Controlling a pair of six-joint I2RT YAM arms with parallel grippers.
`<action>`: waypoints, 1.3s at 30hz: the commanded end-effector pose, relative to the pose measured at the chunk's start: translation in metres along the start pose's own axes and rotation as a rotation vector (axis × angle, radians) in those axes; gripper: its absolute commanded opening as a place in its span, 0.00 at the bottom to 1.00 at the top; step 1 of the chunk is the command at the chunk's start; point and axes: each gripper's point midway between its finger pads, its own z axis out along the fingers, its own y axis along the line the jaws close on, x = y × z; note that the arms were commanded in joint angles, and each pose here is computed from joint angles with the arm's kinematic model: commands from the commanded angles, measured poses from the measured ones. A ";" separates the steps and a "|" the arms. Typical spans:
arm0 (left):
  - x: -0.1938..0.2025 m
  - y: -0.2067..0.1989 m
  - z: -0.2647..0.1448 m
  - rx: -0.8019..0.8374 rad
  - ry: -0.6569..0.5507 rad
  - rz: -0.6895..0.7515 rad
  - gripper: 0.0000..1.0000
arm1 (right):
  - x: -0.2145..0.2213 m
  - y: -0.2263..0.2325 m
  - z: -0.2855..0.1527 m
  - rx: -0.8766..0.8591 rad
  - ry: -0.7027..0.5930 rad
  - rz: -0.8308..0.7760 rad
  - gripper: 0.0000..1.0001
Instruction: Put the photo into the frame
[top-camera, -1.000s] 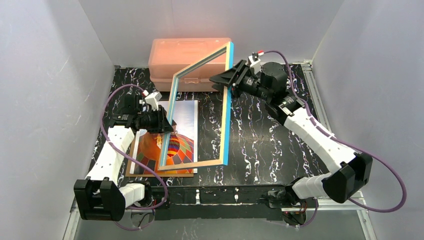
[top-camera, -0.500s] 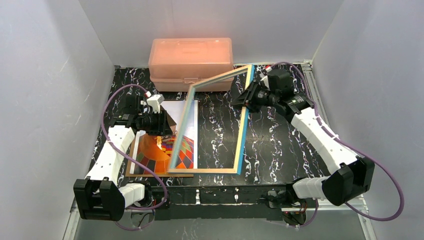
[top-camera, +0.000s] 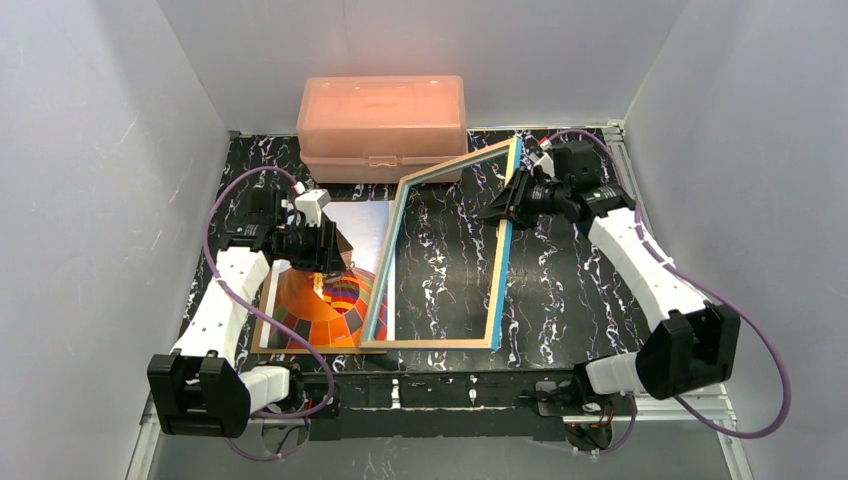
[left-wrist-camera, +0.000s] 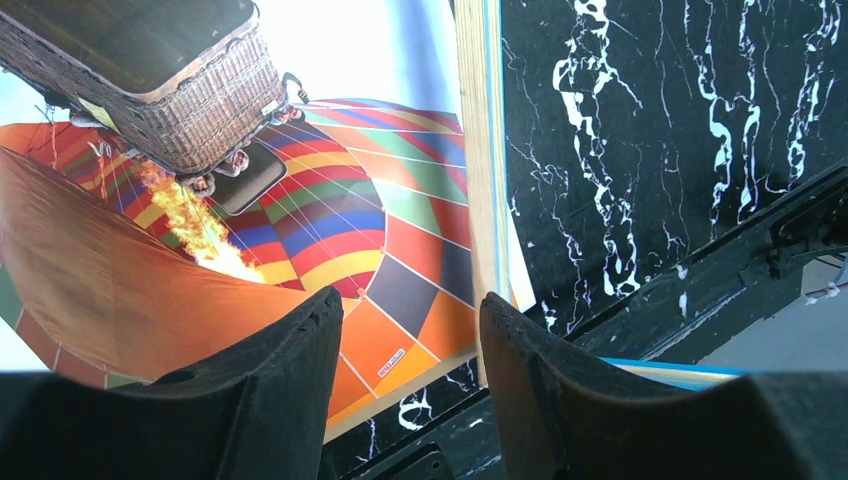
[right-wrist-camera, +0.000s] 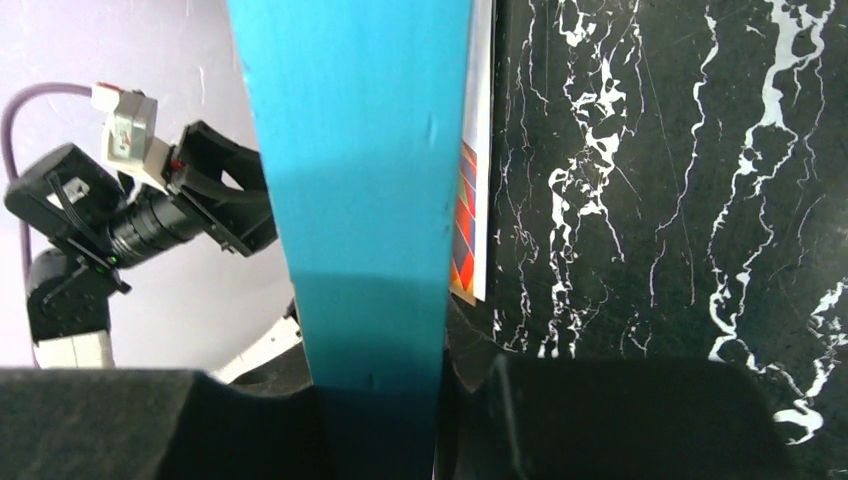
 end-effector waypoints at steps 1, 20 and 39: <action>-0.002 0.001 -0.005 -0.009 0.013 0.028 0.52 | 0.004 0.017 -0.010 -0.062 0.121 -0.152 0.02; 0.001 0.002 -0.005 0.003 0.048 0.057 0.53 | -0.036 -0.094 0.002 0.410 0.180 -0.315 0.23; 0.058 0.159 0.052 -0.497 0.400 0.382 0.45 | -0.041 -0.153 0.007 0.582 0.172 -0.252 0.30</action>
